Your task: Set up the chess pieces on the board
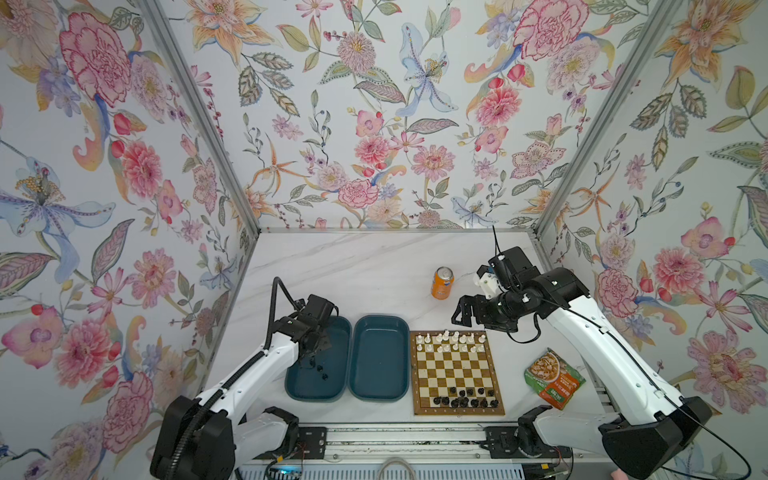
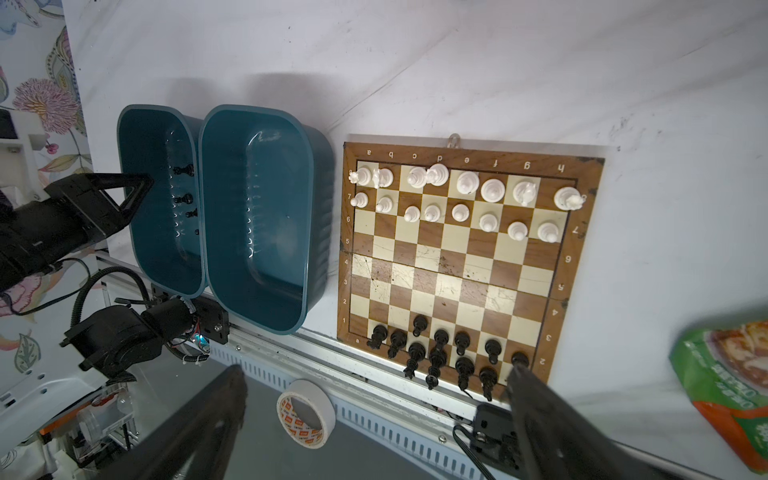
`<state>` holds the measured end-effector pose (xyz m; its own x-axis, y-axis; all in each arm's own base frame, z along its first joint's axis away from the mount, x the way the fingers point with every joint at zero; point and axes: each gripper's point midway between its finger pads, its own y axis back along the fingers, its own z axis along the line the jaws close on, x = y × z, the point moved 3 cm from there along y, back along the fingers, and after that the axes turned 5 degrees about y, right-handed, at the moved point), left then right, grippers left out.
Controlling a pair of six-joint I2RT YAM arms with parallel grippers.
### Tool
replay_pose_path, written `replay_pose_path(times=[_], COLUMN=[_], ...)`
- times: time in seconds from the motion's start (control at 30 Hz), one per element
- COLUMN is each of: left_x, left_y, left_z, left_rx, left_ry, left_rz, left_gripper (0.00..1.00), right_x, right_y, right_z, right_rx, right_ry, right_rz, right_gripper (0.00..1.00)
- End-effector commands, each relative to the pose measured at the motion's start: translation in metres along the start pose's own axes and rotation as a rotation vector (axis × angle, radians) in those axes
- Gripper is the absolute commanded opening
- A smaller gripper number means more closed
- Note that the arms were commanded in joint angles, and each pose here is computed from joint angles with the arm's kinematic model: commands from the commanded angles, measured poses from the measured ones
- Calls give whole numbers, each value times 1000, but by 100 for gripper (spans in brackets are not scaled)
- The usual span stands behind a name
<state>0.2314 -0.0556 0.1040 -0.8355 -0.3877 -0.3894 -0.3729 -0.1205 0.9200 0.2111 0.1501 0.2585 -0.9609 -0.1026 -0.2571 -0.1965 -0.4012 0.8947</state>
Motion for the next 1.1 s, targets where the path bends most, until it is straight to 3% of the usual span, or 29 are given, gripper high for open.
replay_pose_path(times=[0.0, 1.07], left_x=[-12, -1], left_y=[-1, -40], left_z=[-16, -5], left_rx=[53, 18], left_ry=[-56, -93], left_rz=[-3, 80], left_gripper=[24, 22], right_x=[-5, -14], right_y=[-4, -9], right_z=[-3, -5], right_rx=[18, 21], right_ry=[-19, -51], right_rz=[-4, 14], right_gripper=[99, 99])
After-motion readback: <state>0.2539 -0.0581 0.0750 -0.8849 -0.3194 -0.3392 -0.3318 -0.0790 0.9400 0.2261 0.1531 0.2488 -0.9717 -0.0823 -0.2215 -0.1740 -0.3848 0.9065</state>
